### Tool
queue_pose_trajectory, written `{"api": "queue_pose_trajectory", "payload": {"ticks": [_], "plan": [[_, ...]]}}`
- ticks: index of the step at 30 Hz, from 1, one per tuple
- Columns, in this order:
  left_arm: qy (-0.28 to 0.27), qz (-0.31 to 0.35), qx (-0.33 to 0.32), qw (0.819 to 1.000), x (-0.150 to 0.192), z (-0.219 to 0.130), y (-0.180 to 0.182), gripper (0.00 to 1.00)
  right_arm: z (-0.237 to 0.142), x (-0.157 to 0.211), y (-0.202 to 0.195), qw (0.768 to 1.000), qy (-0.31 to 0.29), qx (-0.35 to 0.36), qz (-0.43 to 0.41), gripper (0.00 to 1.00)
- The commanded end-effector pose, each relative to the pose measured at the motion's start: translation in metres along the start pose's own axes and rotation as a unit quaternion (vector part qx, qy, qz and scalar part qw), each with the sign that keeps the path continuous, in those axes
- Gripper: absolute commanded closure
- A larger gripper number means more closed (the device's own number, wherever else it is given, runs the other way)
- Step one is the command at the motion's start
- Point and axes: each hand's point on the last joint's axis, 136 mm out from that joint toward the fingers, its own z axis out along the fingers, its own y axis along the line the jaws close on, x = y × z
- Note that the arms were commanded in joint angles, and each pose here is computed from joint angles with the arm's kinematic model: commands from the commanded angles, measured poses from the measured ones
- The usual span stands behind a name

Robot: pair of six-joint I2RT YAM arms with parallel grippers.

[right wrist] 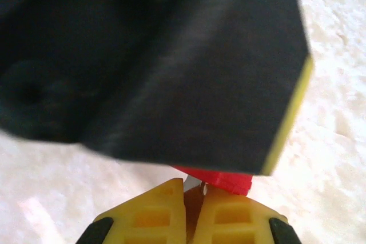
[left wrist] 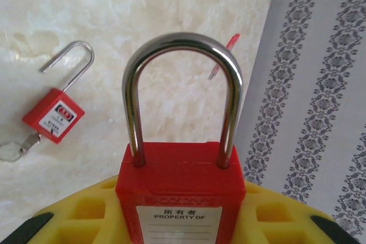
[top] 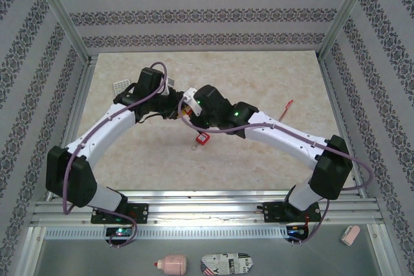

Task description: Unlock with the key

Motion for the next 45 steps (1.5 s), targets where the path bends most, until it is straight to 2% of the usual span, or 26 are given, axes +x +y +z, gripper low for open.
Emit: {"api": "queue_pose_trajectory", "payload": {"ticks": [1,5,8,11,16,19,20,25,27,33,39,45], "plan": [[0.045,-0.006,0.048,0.998,0.007,0.002,-0.034,1.00,-0.006,-0.011,0.065,0.983,-0.016,-0.049,-0.179,1.00],[0.064,-0.012,0.038,0.997,0.005,0.005,-0.036,1.00,0.001,-0.003,0.082,0.959,0.001,-0.007,-0.282,1.00],[0.076,-0.018,0.038,0.996,0.005,0.008,-0.038,1.00,0.007,-0.001,0.093,0.945,0.001,0.011,-0.327,1.00],[0.083,-0.020,0.032,0.996,0.005,0.009,-0.037,1.00,0.007,-0.003,0.103,0.940,-0.011,0.013,-0.342,1.00],[0.079,-0.016,0.032,0.996,0.004,0.006,-0.036,1.00,0.003,-0.010,0.105,0.947,-0.036,0.018,-0.320,1.00],[0.076,-0.010,0.033,0.997,0.004,0.003,-0.036,1.00,-0.004,-0.013,0.103,0.957,-0.046,0.002,-0.287,1.00],[0.074,-0.009,0.035,0.997,0.004,0.002,-0.036,1.00,-0.006,-0.014,0.099,0.960,-0.045,0.003,-0.276,0.97],[0.067,-0.003,0.033,0.997,0.004,-0.001,-0.028,1.00,-0.019,-0.009,0.085,0.973,-0.044,-0.008,-0.226,0.74],[0.061,0.001,0.033,0.998,0.003,-0.004,-0.026,1.00,-0.027,-0.006,0.074,0.982,-0.047,-0.021,-0.182,0.64],[0.042,0.025,0.022,0.999,-0.001,-0.007,-0.020,1.00,-0.061,0.003,0.046,0.993,-0.070,-0.087,-0.044,0.44],[0.022,0.075,-0.020,0.997,0.000,-0.015,-0.004,1.00,-0.094,0.002,0.001,0.979,-0.114,-0.130,0.112,0.35],[-0.005,0.139,-0.068,0.988,0.004,-0.033,0.009,1.00,-0.096,-0.006,-0.038,0.954,-0.115,-0.155,0.229,0.34]]}}
